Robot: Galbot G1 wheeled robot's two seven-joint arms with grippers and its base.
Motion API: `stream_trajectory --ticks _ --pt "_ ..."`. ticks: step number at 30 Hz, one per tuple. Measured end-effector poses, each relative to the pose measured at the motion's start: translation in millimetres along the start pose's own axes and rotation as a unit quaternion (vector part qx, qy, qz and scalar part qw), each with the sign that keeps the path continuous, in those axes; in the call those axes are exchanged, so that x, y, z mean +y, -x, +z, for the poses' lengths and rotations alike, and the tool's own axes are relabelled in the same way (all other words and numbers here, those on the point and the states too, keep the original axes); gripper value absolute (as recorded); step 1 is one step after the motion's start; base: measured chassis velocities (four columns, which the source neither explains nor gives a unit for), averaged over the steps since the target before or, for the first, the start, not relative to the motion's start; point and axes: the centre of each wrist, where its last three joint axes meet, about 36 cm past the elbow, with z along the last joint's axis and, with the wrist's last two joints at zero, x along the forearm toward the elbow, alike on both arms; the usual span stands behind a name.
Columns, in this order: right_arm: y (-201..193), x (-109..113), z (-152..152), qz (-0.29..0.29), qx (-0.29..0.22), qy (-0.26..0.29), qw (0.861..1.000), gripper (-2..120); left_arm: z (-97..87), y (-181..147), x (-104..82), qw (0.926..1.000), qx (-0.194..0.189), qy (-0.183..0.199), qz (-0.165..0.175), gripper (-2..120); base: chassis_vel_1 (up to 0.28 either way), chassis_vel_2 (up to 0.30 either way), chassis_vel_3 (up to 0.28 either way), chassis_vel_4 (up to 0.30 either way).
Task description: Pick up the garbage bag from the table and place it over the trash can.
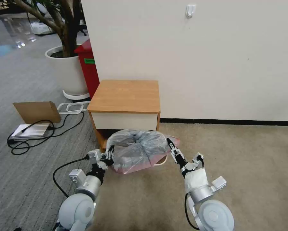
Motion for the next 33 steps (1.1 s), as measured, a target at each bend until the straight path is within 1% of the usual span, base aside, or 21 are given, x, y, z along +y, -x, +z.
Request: stream_trajectory --ticks 1,2,4,5,6,8,10,14,18,19,21,25,28,29,33 --pt "0 0 0 0.000 0.000 0.000 1.000 25 0.0 0 0.0 1.0000 0.000 0.000 0.000 5 0.000 0.000 0.000 0.000" --pt "0 0 0 0.000 0.000 -0.001 1.000 22 0.2 0 -0.2 1.0000 0.000 -0.001 -0.001 5 0.000 0.000 0.000 0.000" --pt "0 0 2 -0.001 0.000 -0.004 1.000 13 0.2 1 -0.5 1.0000 0.000 -0.005 -0.006 5 0.000 0.000 0.000 0.000" --pt "0 1 2 -0.002 0.000 -0.004 1.000 9 -0.1 1 -0.8 0.9999 0.000 -0.007 -0.007 5 0.000 0.000 0.000 0.000" --pt "0 1 2 -0.002 0.000 -0.004 1.000 9 -0.1 1 -0.8 0.9999 0.000 -0.007 -0.007 5 0.000 0.000 0.000 0.000" --pt "1 1 3 -0.002 0.000 -0.006 1.000 0 -0.4 2 -1.4 0.9998 0.001 -0.014 -0.010 5 0.000 0.000 0.000 0.000" --pt "1 2 4 -0.003 0.000 -0.007 1.000 0 -1.0 2 -3.0 0.9996 0.002 -0.025 -0.015 5 0.000 0.000 0.000 0.000" --pt "0 4 4 -0.006 0.000 -0.008 1.000 0 -0.9 2 -4.2 0.9992 0.003 -0.034 -0.020 5 0.000 0.000 0.000 0.000" --pt "-4 7 6 -0.007 0.004 -0.022 1.000 0 -5.3 3 -8.9 0.9972 0.010 -0.067 -0.033 5 0.000 0.000 0.000 0.000" --pt "-4 7 6 -0.007 0.004 -0.022 1.000 0 -5.3 3 -8.9 0.9972 0.010 -0.067 -0.033 5 0.000 0.000 0.000 0.000" --pt "-7 5 6 -0.002 0.005 -0.030 1.000 0 -10.5 4 -10.7 0.9954 0.011 -0.088 -0.037 5 0.000 0.000 0.000 0.000" --pt "-10 1 6 0.005 0.006 -0.040 0.999 0 -13.9 5 -10.7 0.9939 0.011 -0.102 -0.042 5 0.000 0.000 0.000 0.000" --pt "-10 -5 7 0.012 0.004 -0.053 0.999 0 -16.0 4 -14.0 0.9921 0.015 -0.119 -0.038 5 0.000 0.000 0.000 0.000" --pt "-10 -5 7 0.012 0.004 -0.053 0.999 0 -16.0 4 -14.0 0.9921 0.015 -0.119 -0.038 5 0.000 0.000 0.000 0.000" --pt "-8 -17 9 0.023 -0.002 -0.091 0.996 0 -18.6 0 -19.0 0.9880 0.029 -0.149 -0.030 5 0.000 0.000 0.000 0.000"
